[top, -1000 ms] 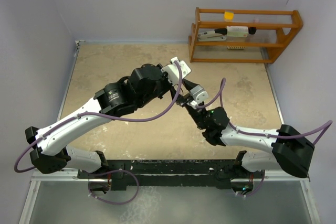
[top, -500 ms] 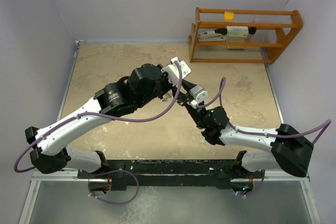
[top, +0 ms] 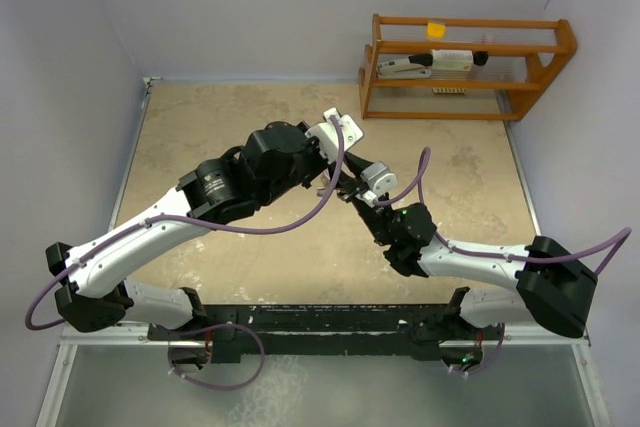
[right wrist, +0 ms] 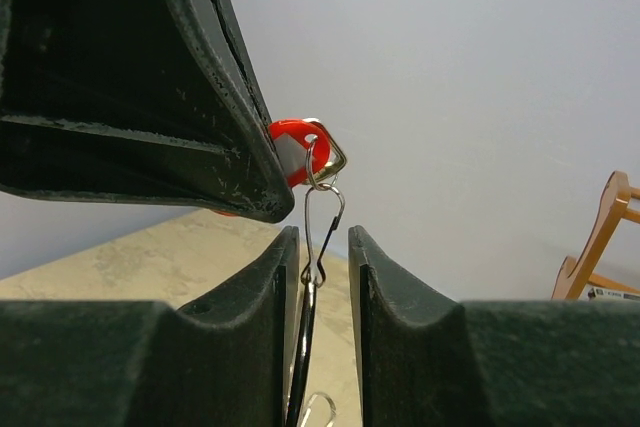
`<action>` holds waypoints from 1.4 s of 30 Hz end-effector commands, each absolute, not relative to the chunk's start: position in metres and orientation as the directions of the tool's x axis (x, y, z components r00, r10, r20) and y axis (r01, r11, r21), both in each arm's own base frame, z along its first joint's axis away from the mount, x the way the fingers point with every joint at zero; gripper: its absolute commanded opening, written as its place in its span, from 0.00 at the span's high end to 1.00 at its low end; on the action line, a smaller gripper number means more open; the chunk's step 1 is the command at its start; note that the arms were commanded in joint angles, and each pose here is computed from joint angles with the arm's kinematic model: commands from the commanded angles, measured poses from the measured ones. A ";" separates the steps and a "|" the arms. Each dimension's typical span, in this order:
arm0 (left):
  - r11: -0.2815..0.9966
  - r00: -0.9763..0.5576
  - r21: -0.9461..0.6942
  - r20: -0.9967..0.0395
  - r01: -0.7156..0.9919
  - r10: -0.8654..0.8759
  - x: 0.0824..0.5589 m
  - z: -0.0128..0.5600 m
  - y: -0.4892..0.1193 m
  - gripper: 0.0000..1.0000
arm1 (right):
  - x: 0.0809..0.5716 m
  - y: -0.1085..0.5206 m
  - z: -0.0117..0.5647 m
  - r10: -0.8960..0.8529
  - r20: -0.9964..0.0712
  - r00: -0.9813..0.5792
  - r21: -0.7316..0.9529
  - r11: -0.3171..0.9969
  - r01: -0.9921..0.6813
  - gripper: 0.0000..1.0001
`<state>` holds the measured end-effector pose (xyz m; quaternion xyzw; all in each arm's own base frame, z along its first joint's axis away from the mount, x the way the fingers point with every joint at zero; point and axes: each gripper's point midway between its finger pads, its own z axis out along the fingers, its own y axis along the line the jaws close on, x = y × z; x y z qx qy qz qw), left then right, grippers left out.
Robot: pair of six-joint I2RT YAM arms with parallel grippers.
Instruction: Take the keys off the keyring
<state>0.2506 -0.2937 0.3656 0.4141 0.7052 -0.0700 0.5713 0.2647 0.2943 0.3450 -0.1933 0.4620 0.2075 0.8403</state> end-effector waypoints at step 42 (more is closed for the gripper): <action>0.749 0.067 0.397 -0.901 0.531 0.430 0.263 0.397 -0.274 1.00 | 0.247 0.289 0.384 0.228 -0.849 0.477 -0.115 0.801 -0.587 1.00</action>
